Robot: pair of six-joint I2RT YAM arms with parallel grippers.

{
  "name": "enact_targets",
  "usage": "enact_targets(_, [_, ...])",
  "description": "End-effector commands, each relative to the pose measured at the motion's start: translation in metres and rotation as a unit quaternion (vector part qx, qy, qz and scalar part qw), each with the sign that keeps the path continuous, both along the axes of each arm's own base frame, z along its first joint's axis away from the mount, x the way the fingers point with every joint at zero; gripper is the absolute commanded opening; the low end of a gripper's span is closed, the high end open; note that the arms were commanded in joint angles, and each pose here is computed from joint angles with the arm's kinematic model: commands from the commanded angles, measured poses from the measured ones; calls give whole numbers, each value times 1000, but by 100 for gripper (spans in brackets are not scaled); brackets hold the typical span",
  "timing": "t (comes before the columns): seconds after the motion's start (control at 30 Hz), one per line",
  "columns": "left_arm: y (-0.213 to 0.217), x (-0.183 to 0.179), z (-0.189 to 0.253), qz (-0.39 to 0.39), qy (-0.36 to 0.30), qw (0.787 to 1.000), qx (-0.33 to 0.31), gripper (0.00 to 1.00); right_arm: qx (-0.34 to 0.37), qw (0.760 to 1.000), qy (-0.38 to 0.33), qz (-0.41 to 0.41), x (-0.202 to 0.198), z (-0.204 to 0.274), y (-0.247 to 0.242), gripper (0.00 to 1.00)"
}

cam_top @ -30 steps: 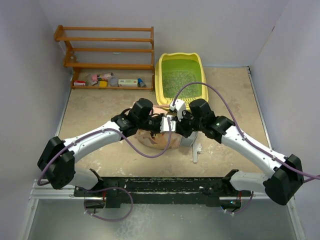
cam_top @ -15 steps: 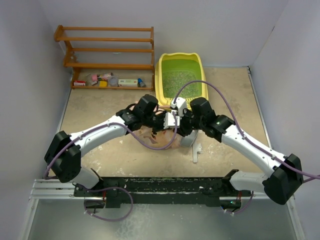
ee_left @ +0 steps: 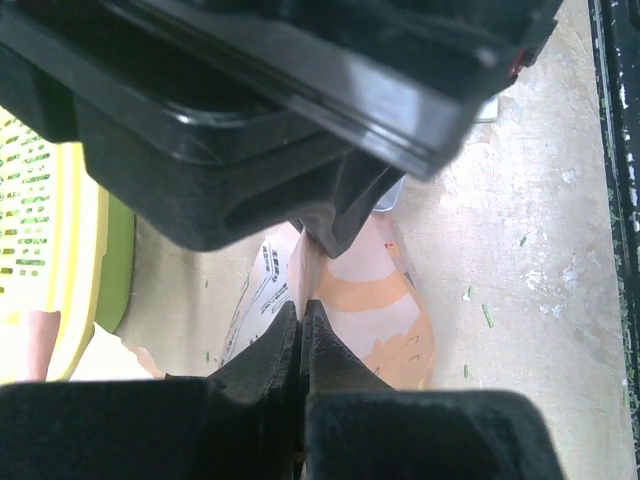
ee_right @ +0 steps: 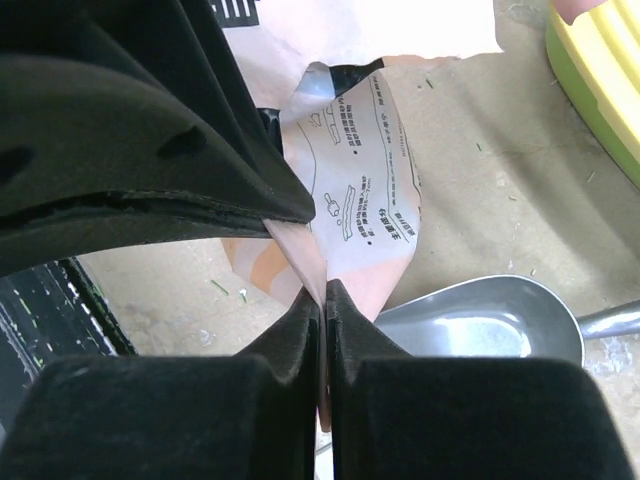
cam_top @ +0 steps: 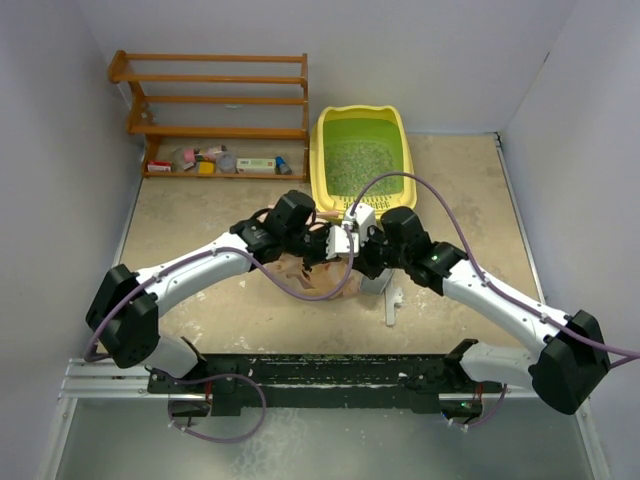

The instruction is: Fill the litter box with clean litter

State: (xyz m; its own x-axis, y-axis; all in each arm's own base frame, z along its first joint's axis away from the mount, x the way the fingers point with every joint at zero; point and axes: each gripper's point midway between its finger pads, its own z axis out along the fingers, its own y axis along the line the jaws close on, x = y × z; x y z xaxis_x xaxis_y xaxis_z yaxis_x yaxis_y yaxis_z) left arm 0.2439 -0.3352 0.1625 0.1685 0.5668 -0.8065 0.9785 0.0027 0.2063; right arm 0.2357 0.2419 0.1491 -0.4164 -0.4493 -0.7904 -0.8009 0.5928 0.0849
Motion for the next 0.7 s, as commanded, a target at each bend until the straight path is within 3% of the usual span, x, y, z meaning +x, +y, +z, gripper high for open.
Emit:
enact_targets(0.0, [5,5,21,22,-20,999,-16,0,25,1000,-11,-6,4,8,7,0])
enact_targets(0.03, [6,7,22,28,-22,999,-14,3,24,1000,-9,-4,3,8,8,0])
enact_targets(0.1, [11,12,22,46,-27,999,-5,26,29,999,-15,-3,4,11,9,0])
enact_targets(0.33, [45,11,31,78,-80,994,21,41,44,998,-37,-1,3,28,7,0])
enact_targets(0.4, [53,15,35,97,-114,989,9,58,44,998,-41,2,2,31,7,0])
enact_targets(0.5, [60,18,39,103,-151,983,-3,69,47,998,-40,9,-1,34,7,0])
enact_targets(0.67, [69,36,43,121,-184,975,9,73,53,998,-39,15,-5,38,8,0])
